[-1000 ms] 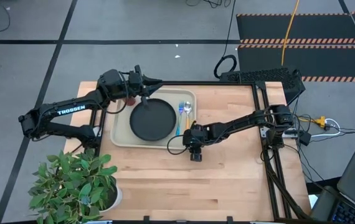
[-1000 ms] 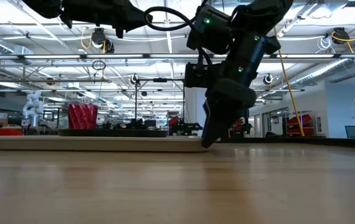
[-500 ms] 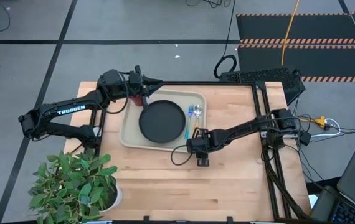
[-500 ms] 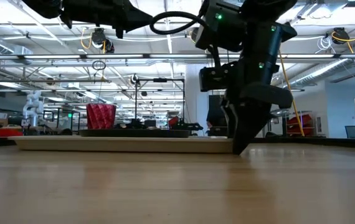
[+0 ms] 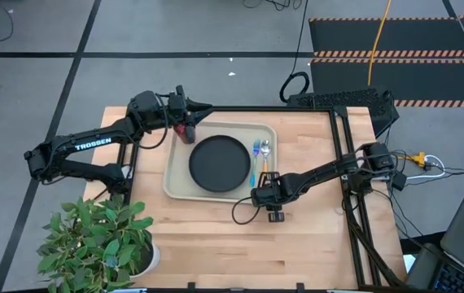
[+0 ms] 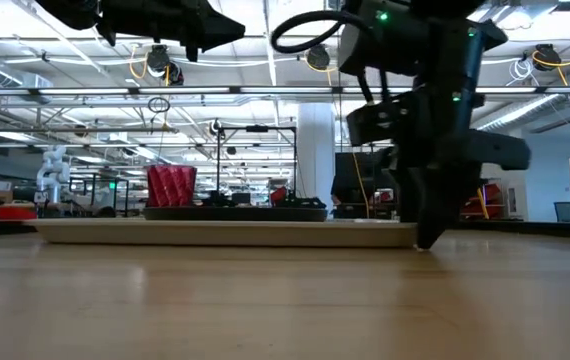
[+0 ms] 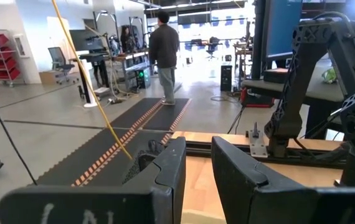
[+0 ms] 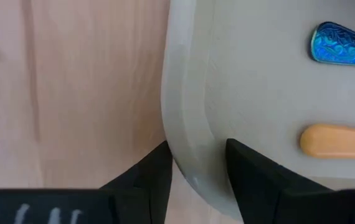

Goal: Pick and place plate/cup/fork/spoon on tray
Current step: Adjust the gray tray

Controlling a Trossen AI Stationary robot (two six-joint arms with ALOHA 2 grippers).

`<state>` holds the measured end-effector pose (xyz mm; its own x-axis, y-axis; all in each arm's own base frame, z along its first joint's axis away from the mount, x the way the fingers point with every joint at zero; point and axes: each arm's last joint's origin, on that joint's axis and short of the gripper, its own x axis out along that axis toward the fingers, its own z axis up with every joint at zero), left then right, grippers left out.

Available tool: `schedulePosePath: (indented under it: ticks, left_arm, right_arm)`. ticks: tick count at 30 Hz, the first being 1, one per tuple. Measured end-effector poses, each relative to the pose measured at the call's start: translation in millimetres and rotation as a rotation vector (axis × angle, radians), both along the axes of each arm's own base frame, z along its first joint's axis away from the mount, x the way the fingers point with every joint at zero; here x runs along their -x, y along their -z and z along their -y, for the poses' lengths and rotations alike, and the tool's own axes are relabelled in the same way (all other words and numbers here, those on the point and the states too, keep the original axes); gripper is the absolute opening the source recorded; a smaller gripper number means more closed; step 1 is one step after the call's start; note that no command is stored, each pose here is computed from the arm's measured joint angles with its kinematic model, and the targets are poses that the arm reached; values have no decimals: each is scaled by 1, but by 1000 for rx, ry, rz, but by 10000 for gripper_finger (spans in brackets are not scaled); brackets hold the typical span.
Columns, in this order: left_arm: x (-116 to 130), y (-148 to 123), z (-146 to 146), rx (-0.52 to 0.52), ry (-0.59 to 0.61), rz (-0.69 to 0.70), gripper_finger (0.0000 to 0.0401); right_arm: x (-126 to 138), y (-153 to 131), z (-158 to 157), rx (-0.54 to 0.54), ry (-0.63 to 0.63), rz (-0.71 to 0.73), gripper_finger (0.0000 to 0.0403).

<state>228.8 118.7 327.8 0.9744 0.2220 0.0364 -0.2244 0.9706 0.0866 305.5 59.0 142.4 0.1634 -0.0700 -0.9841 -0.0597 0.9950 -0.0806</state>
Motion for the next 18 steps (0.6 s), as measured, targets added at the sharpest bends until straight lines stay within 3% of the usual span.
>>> schedulePosePath:
  ticks: [8, 18]
  left_arm:
    - [0, 0, 0, 0, 0, 0, 81]
    - [0, -1, 0, -1, 0, 6, 81]
  right_arm:
    - [25, -3, -3, -10, 33, 8, 114]
    - [59, -5, -17, -36, -24, 77, 103]
